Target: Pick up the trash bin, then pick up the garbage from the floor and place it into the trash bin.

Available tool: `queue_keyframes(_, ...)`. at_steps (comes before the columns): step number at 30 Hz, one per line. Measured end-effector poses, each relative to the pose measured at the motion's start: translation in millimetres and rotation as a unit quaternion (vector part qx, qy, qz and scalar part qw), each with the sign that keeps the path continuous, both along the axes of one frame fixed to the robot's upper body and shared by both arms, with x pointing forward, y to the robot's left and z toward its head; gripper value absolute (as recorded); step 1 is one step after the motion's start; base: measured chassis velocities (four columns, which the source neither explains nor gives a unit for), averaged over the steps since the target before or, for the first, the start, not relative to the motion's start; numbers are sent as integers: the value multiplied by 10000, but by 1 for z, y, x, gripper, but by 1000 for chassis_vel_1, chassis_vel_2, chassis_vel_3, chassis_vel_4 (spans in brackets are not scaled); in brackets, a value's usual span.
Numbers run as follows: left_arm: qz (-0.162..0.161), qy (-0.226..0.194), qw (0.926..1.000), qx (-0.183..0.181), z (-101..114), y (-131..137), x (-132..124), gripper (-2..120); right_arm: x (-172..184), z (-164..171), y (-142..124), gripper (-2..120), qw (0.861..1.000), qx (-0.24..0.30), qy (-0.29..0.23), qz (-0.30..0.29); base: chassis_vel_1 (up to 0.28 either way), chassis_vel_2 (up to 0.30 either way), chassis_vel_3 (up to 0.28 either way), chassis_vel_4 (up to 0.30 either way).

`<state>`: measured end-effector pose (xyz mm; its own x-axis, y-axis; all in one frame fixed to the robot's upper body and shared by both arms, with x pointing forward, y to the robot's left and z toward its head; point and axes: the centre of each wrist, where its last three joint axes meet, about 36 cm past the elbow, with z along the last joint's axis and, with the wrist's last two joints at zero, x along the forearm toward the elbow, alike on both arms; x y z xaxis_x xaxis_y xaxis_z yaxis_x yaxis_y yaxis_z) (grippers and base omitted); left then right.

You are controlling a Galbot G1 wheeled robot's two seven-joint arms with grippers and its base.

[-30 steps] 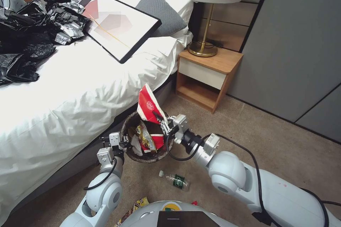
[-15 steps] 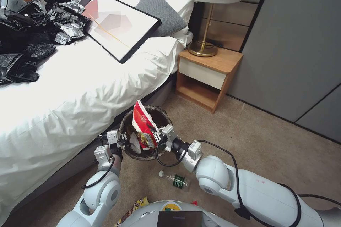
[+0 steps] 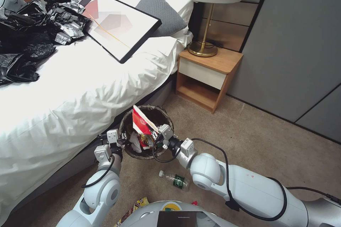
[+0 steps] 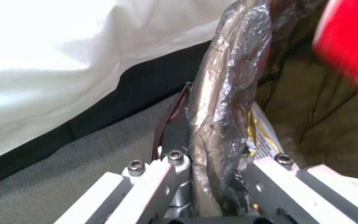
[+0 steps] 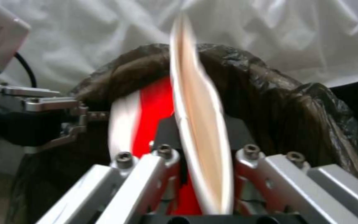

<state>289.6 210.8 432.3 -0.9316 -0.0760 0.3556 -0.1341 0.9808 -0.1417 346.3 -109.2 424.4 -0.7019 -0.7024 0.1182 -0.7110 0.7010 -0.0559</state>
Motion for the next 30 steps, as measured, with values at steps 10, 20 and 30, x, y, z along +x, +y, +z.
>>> queue_keyframes(10,6,-10,10000,-6,0,0,1,4,2,1,3,55,10000,9,-37,-86,0,0,0,0)
queue_keyframes(20,7,18,10000,-1,-3,0,2,4,6,36,-5,92,9985,345,-372,-203,0,0,0,0)
queue_keyframes(30,-18,20,10000,37,-6,-3,0,4,16,107,-34,100,9887,927,-935,-710,0,0,0,0)
